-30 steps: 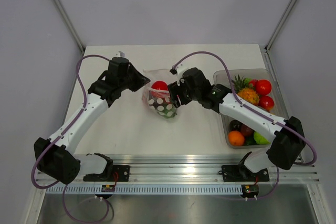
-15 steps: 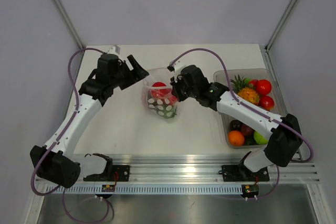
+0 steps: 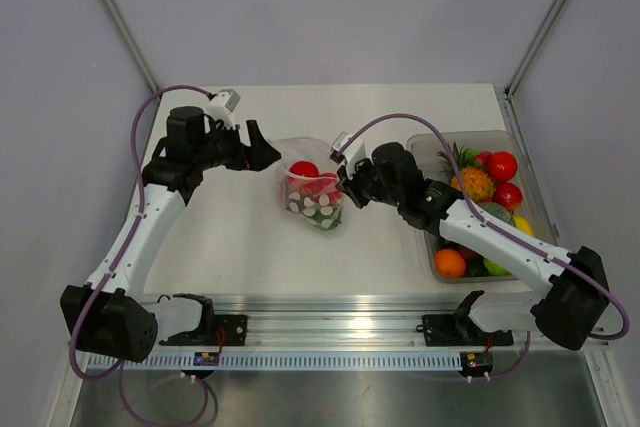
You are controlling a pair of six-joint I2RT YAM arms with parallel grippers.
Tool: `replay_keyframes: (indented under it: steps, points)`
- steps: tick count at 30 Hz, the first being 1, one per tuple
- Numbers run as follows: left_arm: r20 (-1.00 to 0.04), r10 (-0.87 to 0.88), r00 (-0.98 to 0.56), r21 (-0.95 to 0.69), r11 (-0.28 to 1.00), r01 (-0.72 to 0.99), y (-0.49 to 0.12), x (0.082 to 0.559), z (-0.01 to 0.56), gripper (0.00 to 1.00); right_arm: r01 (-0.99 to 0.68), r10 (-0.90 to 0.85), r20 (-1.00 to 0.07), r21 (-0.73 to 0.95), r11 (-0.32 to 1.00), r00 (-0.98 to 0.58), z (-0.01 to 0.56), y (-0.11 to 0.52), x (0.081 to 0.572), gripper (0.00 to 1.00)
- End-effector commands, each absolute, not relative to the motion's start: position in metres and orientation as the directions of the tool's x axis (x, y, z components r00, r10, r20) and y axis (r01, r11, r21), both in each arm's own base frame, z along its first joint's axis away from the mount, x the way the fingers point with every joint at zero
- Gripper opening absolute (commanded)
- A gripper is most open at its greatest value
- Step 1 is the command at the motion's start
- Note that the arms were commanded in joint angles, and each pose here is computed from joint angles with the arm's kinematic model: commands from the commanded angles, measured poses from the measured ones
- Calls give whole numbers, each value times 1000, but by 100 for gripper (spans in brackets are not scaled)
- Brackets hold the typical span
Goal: Place the food in the zip-top bag and seal the zipper
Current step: Zip the zipper food storage bag at the center of the board.
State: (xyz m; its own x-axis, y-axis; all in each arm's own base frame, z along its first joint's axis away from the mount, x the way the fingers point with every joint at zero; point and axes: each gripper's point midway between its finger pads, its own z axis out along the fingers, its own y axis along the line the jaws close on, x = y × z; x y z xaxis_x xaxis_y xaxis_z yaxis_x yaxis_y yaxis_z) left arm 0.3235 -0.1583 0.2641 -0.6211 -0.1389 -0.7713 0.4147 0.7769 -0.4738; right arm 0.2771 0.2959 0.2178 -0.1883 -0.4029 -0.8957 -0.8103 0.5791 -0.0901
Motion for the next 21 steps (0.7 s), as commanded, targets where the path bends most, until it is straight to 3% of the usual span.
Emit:
replay_keyframes:
  steps: [1,6,11,15,18,21]
  points:
    - [-875,-58,-480,-360,743,565,-156,331,275,93,-830,-312,-950,-153,537,-27,262,302,286,0]
    - [-940,9,-342,-249,668,701,-159,311,266,91,-869,-329,-941,-93,487,-83,252,301,288,0]
    - [-980,21,-197,-142,621,771,-163,310,260,91,-888,-320,-947,-120,444,-33,255,302,284,0]
    - [-1000,30,3,20,584,812,-165,317,260,90,-902,-313,-949,-157,403,25,259,302,278,0]
    - [-1000,27,9,23,563,826,-159,323,256,89,-900,-312,-949,-175,399,46,261,301,276,0]
    - [-1000,0,-17,-15,492,871,-153,330,250,81,-900,-314,-948,-179,397,50,261,300,276,0]
